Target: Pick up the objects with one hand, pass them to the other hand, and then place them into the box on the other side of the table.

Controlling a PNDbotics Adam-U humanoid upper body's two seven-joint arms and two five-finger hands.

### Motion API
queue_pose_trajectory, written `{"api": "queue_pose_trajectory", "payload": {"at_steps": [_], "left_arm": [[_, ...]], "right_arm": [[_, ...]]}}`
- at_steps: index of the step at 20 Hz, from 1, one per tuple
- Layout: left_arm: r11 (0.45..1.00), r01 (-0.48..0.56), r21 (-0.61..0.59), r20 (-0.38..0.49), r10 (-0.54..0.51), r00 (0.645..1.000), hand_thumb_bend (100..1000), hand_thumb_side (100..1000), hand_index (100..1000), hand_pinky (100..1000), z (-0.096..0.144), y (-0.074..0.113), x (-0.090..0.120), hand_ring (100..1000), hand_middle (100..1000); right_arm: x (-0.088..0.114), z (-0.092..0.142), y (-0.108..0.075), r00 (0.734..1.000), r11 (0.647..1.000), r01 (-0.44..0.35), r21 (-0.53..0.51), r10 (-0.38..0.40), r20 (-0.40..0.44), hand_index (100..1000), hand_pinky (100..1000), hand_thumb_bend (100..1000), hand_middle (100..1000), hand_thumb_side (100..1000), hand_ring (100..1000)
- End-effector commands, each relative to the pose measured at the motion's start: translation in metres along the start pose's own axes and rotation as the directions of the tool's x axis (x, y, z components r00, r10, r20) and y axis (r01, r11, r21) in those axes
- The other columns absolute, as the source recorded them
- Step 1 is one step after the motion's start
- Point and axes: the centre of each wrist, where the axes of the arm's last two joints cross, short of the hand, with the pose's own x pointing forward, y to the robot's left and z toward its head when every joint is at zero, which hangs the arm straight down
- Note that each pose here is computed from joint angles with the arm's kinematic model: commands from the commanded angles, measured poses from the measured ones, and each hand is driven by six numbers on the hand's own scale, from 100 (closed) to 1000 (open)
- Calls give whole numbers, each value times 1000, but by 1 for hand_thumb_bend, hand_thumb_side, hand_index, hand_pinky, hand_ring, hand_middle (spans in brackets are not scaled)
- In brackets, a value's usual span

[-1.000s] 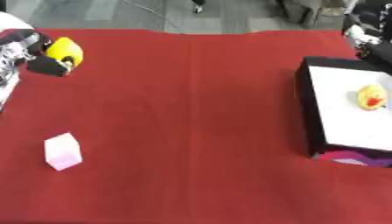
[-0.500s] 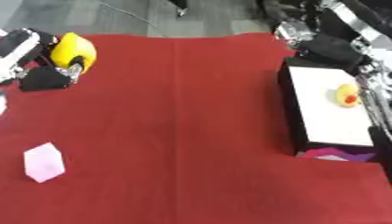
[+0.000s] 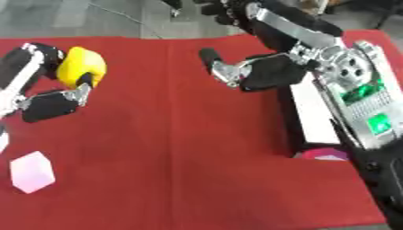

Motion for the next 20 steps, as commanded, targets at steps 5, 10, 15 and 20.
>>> {"api": "queue_pose_trajectory", "payload": {"at_steps": [5,10,15,20], "left_arm": [[998,31,62,135,-40,990,100,378,569,620,3,-9,18,517,490],[994,60,96,218,-80,973,100,358,564,618,3,-15,29,517,492],[987,101,127,284,-134,949,100,342,564,620,3,-20,38,520,495],[986,95,140,319,-136,938,100,348,562,616,4,-21,43,517,492]], "right_arm": [[12,-21,10,998,995,-45,93,41,44,1000,1000,100,1000,229,1000],[16,-34,18,997,988,-62,140,54,55,1000,1000,100,1000,211,1000],[16,-43,24,997,986,-68,155,62,40,1000,1000,100,1000,203,1000],[15,-48,28,997,984,-69,164,66,29,1000,1000,100,1000,192,1000]]}}
